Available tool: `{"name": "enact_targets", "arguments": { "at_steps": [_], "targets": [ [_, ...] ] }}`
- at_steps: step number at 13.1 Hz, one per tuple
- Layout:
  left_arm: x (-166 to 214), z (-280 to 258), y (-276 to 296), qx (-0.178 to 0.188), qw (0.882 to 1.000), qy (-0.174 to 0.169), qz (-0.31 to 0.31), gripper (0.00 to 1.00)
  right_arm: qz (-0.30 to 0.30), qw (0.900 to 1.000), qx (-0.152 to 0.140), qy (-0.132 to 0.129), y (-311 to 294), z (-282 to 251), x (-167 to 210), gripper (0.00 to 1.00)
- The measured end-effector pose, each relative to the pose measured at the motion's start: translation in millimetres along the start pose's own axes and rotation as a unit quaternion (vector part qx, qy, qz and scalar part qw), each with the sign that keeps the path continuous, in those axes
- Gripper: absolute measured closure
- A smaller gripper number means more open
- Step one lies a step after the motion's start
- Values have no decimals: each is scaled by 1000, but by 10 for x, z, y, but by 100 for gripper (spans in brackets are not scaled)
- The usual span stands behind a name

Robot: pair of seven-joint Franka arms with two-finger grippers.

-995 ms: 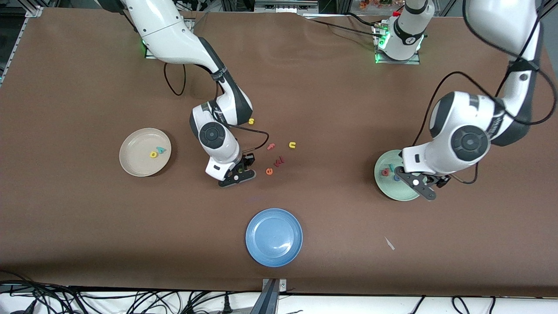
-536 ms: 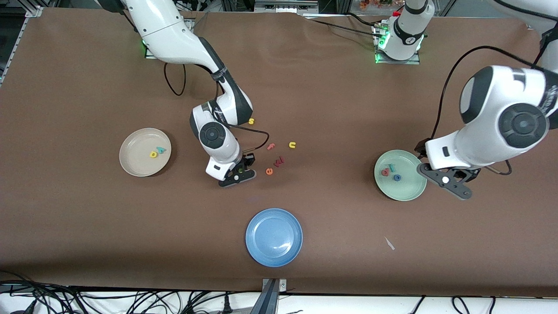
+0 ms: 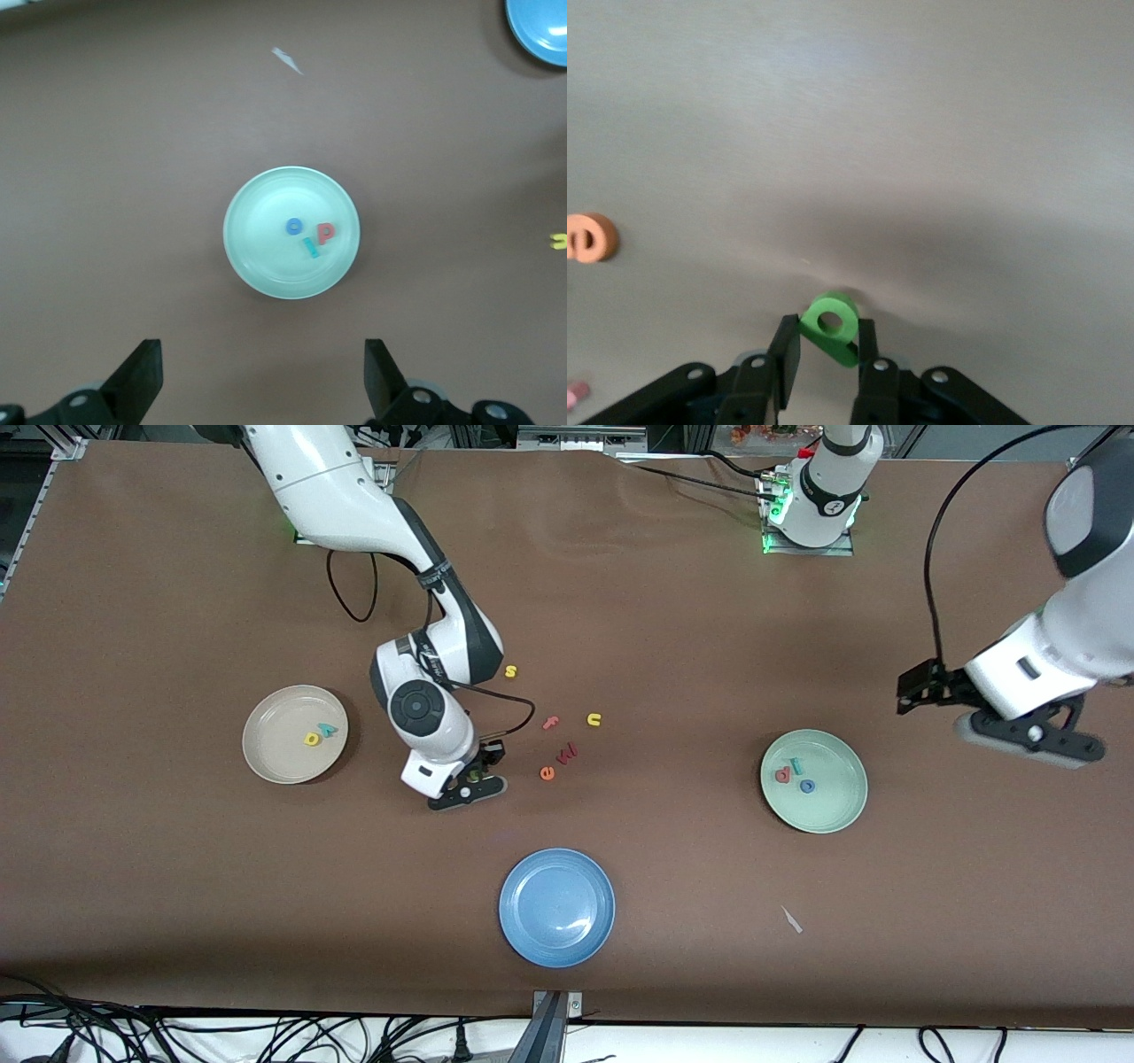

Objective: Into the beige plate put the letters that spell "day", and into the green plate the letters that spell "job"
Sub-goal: 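Grasp the green p with the right gripper while the left gripper withdraws, then carry the green p onto the white plate and open the right gripper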

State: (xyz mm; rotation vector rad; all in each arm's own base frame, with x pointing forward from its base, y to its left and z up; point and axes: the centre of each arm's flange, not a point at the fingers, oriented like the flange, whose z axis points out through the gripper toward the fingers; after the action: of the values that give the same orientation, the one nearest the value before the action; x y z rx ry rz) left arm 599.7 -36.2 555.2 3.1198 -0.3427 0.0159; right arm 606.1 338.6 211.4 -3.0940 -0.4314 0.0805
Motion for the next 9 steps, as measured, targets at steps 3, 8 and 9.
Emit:
{"name": "enact_targets", "arguments": {
  "at_steps": [3,8,9],
  "targets": [
    [-386,-209,-221,10,999,31,-34,0,24,1000,-12,-8,439,-326,-78,69],
    [-577,-170,-147,11,995,25,-98,0,76,996,-24,-30,1404,-532,-532,69],
    [-595,-157,-128,10,994,21,-105,0,92,995,-28,-36,1611,-516,-608,69]
  ]
}}
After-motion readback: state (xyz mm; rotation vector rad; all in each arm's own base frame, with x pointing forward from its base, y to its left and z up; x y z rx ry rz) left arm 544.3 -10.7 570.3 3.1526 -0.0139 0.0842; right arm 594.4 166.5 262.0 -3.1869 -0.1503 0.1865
